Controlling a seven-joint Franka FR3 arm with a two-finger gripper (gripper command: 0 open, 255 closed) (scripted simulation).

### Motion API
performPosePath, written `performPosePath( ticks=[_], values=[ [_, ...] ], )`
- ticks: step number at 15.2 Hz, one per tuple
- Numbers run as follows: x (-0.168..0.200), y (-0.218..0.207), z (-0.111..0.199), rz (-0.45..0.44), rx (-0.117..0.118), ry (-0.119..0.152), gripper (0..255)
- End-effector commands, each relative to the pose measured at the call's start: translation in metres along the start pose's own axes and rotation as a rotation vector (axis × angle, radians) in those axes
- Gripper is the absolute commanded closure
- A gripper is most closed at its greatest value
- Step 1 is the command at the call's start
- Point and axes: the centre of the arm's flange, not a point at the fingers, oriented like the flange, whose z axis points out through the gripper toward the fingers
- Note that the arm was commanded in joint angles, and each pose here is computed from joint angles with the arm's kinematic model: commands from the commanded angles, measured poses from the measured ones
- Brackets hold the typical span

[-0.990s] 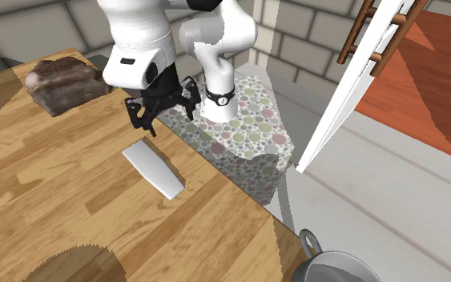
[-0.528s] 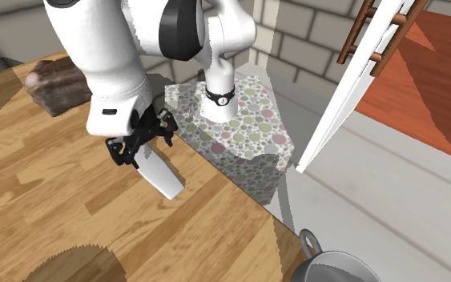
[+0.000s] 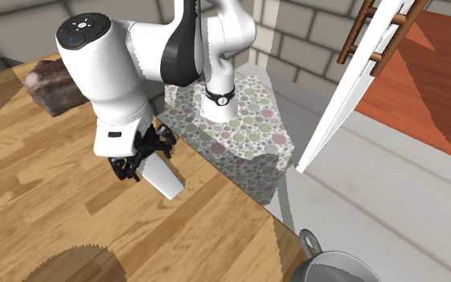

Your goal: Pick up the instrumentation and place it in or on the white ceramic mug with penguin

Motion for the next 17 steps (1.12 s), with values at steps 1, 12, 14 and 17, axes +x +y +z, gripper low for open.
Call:
performPosePath(
  ticks=[1,12,14,17],
  values=[
    [-0.0002,-0.0007,0.0074,0.000,-0.001,0.000,0],
    [-0.0001,-0.0007,0.0074,0.000,-0.001,0.000,255],
    [-0.0002,-0.0007,0.0074,0.000,-0.001,0.000,255],
    [-0.0001,-0.0008,0.0074,0.000,-0.001,0.000,255]
  ],
)
